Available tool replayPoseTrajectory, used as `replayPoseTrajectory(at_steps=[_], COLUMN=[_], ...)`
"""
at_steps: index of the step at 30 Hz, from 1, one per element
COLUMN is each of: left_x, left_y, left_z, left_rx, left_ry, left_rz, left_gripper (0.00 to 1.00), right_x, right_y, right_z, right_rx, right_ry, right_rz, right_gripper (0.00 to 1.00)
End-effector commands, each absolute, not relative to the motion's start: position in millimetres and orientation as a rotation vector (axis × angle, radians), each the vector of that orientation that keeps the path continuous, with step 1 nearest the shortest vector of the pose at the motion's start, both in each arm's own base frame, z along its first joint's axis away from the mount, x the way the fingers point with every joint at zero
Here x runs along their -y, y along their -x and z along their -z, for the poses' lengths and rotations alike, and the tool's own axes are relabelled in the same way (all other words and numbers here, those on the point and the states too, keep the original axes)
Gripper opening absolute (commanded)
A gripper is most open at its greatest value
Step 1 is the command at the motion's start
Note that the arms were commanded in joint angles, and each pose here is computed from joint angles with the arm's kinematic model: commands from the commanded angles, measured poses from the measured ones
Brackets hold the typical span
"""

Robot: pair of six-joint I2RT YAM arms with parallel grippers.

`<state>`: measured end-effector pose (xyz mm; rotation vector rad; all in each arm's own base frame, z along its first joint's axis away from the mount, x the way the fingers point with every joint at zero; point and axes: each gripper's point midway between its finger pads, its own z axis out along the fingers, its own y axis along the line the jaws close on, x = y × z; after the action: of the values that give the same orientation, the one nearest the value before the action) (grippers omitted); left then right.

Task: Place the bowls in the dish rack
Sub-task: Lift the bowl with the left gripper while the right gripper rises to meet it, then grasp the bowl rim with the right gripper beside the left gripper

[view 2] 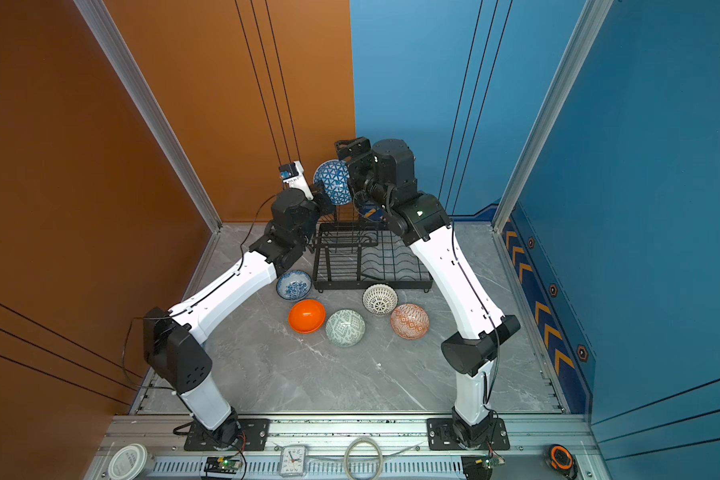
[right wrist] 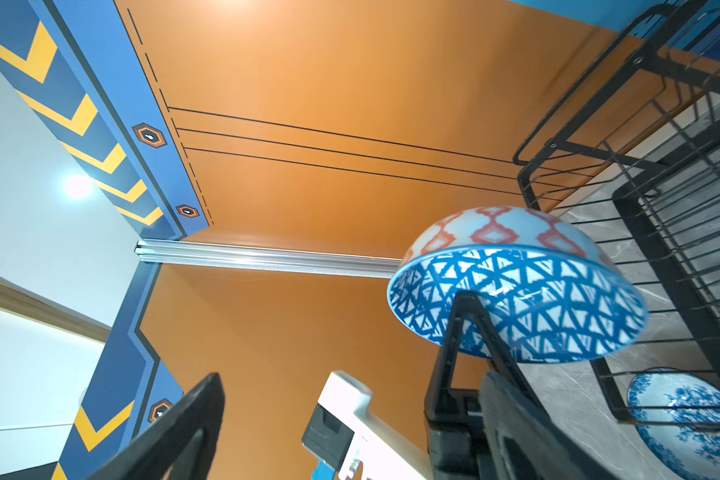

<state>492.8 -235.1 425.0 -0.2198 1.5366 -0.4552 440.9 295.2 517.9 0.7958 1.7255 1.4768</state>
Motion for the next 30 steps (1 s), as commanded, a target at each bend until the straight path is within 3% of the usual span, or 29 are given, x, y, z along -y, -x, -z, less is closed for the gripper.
replayPoseTrajectory(at_steps=[1,11,23,30], left_x=[237,248,243,247], left_y=[-480,-464,-461,-462], left_z=[-455,-454,-455,-458], left_rx=[-1.437,-1.423,-1.405,-1.393], left_ry=[0.224,0.188,0.197,0.172], left_rz=[0.466,0.433,0.392,0.387], left_gripper=[0.0,0.0,0.0,0.0], right_x=[-297,-290,-282,-277], right_y=[-448,-469,-479,-491], right_z=[-520,-502,-463,-456], right_rx=[-1.67,-1.652,-1.703,-1.691], right_ry=[-0.865,-0.985,-1.1,-1.129], right_rz=[-1.543,-1.543,-1.484,-1.489], right_gripper=[0.92,0.75,0.68,0.58])
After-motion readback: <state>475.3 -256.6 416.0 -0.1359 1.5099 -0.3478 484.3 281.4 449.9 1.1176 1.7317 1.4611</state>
